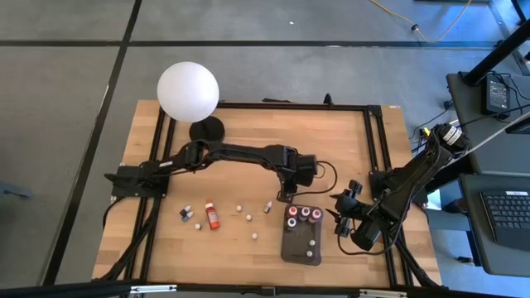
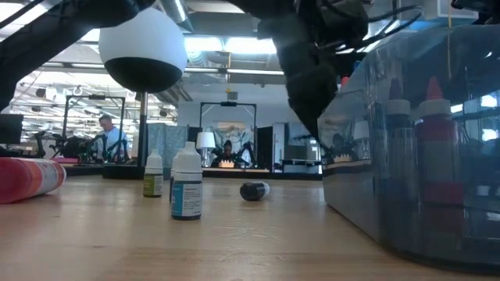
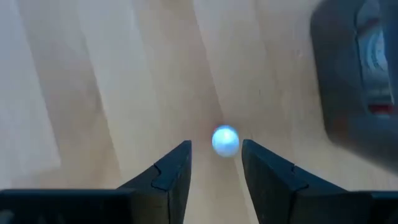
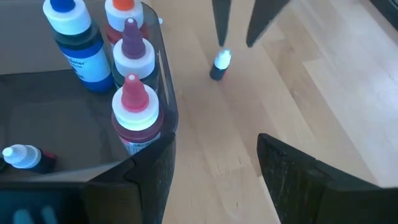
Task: Pick & Place food coloring
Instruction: Put the small food coloring bottle into the black bin
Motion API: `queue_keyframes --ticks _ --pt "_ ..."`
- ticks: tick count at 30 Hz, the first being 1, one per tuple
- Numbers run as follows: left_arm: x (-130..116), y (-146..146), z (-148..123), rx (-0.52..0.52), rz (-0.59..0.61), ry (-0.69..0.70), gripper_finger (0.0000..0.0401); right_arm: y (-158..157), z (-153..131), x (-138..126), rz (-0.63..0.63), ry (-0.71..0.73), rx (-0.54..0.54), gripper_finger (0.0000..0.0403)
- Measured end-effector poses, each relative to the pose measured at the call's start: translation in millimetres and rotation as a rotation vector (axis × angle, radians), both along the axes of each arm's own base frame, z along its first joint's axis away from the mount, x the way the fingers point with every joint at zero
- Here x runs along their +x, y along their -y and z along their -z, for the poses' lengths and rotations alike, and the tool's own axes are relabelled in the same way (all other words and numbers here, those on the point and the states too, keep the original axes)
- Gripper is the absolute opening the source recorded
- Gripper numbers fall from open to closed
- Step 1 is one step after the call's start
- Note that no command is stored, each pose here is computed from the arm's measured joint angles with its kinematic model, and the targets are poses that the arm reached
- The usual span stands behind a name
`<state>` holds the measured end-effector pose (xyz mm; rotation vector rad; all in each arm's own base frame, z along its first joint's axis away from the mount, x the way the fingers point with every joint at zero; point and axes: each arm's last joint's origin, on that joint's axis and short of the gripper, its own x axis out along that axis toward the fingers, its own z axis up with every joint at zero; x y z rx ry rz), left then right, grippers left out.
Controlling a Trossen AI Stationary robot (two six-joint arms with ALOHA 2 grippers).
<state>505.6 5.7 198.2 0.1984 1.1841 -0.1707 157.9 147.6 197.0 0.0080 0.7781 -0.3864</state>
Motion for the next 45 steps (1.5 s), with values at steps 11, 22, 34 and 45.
queue_keyframes --ticks 11,22,34,45 --pt "-43 -21 -59 -0.112 -0.083 -0.005 0.0138 0 0 0 0.000 -0.005 0.004 0.0227" --pt "-130 -6 -59 -0.213 -0.162 0.482 0.0134 -3 0 2 -0.009 -0.007 0.066 0.0227" --pt "-231 21 -39 -0.196 -0.110 0.966 0.0136 10 -37 37 0.093 0.064 0.127 0.0227" --pt "-263 27 -21 -0.186 -0.068 0.950 0.0138 76 -92 94 0.208 0.081 0.399 0.0227"
